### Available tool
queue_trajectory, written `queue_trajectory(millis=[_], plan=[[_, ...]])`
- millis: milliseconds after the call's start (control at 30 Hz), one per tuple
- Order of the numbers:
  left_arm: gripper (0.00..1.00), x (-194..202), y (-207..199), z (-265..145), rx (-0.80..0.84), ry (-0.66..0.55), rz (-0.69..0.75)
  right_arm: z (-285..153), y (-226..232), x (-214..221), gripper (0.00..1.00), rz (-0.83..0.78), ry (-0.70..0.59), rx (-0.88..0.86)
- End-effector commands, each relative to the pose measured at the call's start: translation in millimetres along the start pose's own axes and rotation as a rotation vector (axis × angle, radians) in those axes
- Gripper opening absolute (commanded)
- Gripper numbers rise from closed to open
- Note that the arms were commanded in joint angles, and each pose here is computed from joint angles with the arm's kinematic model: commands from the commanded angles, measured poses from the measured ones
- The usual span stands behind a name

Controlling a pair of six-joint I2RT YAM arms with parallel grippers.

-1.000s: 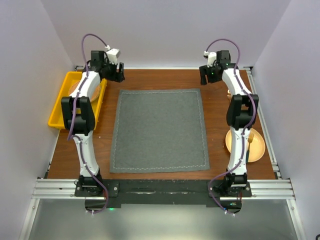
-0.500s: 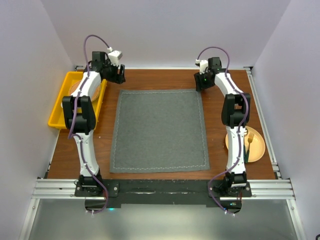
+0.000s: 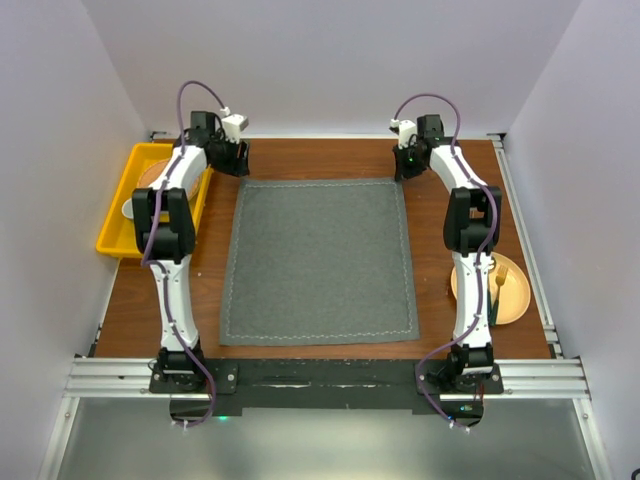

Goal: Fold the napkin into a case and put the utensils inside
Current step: Pick up the flattened napkin from the center of the board.

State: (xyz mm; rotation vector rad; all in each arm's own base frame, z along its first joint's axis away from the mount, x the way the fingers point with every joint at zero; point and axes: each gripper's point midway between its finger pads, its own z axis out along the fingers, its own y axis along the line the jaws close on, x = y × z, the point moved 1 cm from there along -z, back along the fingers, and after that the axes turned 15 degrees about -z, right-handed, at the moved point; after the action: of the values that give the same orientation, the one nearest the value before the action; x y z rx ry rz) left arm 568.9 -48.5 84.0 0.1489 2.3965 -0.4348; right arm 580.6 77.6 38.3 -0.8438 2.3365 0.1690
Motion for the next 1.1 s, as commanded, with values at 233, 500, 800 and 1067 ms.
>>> queue_trajectory(millis=[233, 500, 800, 1067], plan=[[0.56, 3, 8, 8, -0.010, 0.029, 0.045, -8, 5, -16, 0.00, 0.002, -0.050, -0.028], [0.40, 10, 0, 23, 0.065, 0.039, 0.016, -8, -1, -19, 0.00, 0.010, -0.056, 0.001], [0.00, -14, -3, 27, 0.082, -0.035, 0.024, -13, -16, -40, 0.00, 0.005, -0.108, 0.053], [0.00, -48, -11, 6, 0.085, -0.131, 0.065, -41, -27, -70, 0.00, -0.026, -0.186, 0.103]])
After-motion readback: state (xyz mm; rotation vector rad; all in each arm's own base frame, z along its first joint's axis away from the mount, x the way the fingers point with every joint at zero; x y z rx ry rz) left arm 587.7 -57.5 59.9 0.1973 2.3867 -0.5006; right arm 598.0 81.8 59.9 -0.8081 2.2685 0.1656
